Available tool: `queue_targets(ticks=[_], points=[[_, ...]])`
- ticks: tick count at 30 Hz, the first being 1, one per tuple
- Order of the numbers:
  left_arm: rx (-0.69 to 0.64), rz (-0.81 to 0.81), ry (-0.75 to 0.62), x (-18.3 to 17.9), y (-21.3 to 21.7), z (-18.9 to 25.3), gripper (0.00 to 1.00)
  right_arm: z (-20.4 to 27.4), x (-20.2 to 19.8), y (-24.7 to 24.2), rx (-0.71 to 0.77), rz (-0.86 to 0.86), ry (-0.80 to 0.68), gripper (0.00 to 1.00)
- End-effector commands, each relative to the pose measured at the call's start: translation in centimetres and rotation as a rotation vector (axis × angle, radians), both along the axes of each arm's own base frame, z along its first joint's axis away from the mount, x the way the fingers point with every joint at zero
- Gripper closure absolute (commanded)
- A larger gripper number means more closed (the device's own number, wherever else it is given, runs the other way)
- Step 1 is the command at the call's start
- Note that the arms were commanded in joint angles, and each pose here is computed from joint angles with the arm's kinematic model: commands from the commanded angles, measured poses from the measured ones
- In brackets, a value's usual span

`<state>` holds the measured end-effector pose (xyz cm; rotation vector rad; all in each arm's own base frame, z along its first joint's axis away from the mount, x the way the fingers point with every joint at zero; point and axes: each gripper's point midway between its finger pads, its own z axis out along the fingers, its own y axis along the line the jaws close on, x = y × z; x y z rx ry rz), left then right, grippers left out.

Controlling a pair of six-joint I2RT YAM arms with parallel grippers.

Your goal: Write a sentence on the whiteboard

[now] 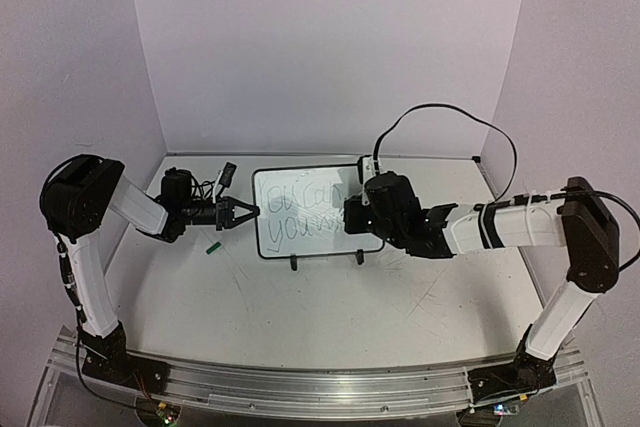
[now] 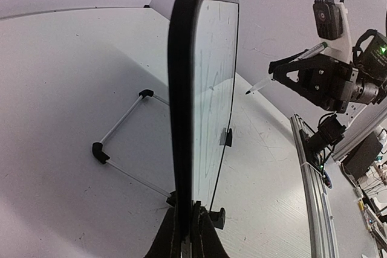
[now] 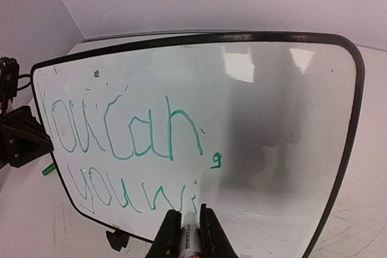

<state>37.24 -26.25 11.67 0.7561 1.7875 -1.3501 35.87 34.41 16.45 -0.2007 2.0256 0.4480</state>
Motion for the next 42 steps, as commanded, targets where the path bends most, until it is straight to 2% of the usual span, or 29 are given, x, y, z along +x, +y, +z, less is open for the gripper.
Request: queue_targets(ticks=[1,42], points=[[0.037,0.059,-0.035,1.3,0.1,0.1,1.0,0.9,1.0,-0.3,-0.017,-0.023,-0.034,1.0],[0.046,0.065,-0.027,1.4,0.1,-0.3,1.0,0.7,1.7,-0.6,-0.034,-0.028,-0.048,1.0]])
